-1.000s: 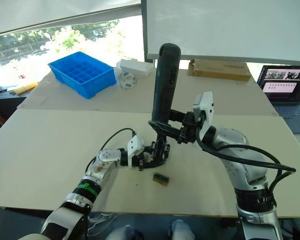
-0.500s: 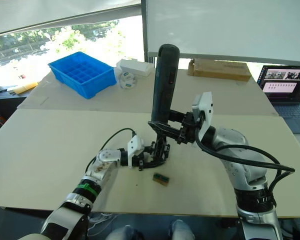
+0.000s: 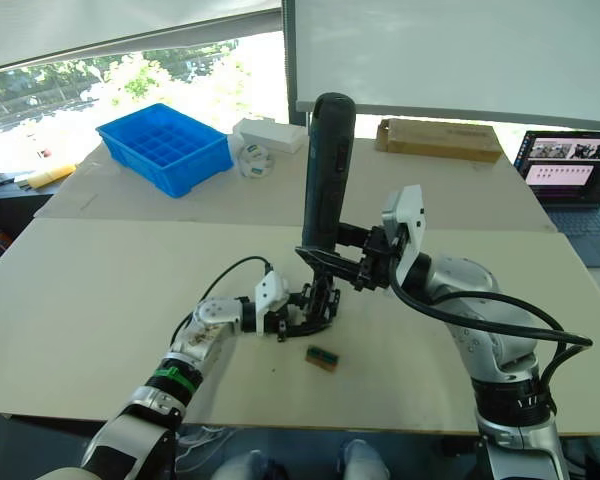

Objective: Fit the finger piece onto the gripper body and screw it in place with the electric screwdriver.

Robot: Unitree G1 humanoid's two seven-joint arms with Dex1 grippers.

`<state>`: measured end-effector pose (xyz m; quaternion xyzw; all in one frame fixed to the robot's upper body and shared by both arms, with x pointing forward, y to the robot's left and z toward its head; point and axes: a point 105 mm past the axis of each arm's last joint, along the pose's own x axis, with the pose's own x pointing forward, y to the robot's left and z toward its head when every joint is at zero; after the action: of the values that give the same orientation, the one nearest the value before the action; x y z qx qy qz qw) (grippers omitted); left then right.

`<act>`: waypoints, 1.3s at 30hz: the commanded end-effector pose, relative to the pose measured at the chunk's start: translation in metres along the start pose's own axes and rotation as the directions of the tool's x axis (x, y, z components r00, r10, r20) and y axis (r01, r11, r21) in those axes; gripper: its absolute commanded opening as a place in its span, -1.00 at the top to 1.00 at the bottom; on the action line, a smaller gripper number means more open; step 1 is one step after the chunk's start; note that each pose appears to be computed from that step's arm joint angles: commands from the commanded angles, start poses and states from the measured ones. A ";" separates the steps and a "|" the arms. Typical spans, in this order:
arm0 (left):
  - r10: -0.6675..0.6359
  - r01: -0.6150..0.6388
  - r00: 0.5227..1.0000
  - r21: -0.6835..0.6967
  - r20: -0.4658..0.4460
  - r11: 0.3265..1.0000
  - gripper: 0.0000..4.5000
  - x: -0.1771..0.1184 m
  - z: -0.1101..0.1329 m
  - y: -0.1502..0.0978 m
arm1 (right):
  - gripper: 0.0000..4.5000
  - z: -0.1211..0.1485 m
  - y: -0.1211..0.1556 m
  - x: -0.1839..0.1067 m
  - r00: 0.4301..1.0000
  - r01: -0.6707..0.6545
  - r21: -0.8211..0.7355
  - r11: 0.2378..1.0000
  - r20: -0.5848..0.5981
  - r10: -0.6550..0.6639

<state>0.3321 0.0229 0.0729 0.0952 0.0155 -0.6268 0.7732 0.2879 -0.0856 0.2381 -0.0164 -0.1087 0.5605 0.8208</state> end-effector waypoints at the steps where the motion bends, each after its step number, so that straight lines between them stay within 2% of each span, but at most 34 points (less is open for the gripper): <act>1: -0.025 0.022 0.999 -0.076 -0.045 0.997 -0.05 0.001 -0.021 -0.012 | 0.15 0.008 0.007 0.000 1.000 -0.022 -0.028 0.999 0.020 0.022; 16: -0.025 0.022 0.999 -0.075 -0.047 0.997 -0.05 0.001 -0.021 -0.011 | 0.15 -0.018 0.001 0.010 0.995 0.011 0.001 1.000 -0.102 -0.011; 39: -0.002 -0.001 0.999 -0.085 -0.044 0.996 -0.05 0.000 -0.024 -0.010 | 0.15 -0.042 0.004 0.010 0.984 0.066 0.059 0.996 -0.170 -0.055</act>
<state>0.3326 0.0239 0.0678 0.0976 0.0243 -0.6219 0.7766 0.2935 -0.0718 0.2266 -0.0366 -0.0841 0.5372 0.8384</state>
